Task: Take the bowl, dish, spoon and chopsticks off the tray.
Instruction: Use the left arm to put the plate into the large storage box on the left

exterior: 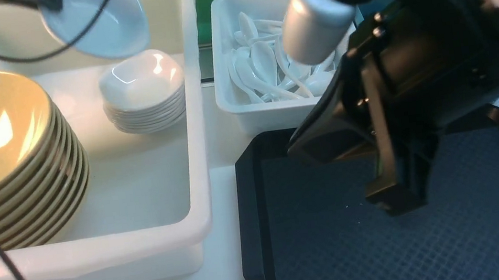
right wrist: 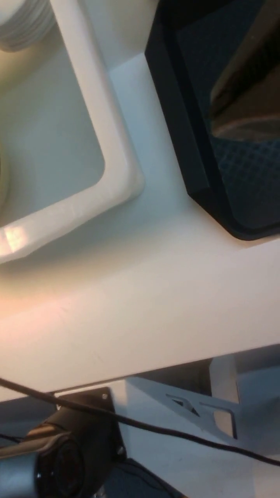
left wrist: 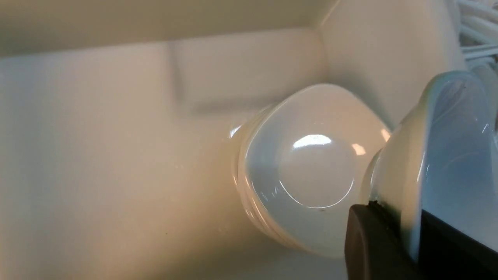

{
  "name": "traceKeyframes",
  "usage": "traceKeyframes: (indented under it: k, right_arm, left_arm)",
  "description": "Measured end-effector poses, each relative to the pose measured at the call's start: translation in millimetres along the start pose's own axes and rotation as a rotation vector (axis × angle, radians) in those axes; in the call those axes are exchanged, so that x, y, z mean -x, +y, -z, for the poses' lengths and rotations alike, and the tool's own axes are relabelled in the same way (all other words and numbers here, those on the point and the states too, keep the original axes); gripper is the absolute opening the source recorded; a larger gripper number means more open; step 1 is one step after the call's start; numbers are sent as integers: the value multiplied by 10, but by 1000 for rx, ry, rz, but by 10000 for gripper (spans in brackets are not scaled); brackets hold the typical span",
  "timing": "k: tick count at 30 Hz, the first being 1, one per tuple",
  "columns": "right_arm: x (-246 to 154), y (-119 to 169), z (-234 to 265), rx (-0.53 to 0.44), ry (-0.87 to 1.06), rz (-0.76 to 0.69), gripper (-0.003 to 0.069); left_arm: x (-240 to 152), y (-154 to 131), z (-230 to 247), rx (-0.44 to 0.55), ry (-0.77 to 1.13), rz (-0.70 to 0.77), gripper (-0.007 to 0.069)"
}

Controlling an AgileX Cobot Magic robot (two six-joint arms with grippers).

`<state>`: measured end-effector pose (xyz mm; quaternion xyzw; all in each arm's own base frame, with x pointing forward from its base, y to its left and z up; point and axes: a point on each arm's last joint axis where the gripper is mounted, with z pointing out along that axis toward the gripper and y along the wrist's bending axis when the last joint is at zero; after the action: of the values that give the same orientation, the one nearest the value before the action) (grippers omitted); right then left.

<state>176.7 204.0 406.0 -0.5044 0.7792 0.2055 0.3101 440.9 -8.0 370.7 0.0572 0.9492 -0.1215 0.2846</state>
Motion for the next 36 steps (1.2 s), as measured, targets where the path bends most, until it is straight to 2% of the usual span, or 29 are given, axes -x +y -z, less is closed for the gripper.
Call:
traceKeyframes:
  k: [9,20,22,25,33,34,36]
  right_arm:
    - [-7,-2,-14,3,11,-28,42]
    - [-24,7,-13,12,31,-28,43]
    - [-24,7,-13,12,31,-28,45]
    - [-25,5,-13,10,32,-26,45]
    - [-29,5,-13,11,36,-26,45]
    - [-30,5,-13,10,37,-25,45]
    - [-30,5,-13,10,36,-25,45]
  left_arm:
    - [-70,45,-790,-44,102,4,2]
    - [-80,168,-996,28,94,-23,31]
    - [-70,173,-997,34,83,-26,70]
    - [-66,173,-997,33,79,-33,191]
    - [-84,166,-959,34,117,-49,591]
    - [-70,154,-914,34,118,-54,628]
    - [-26,124,-798,35,99,-62,653]
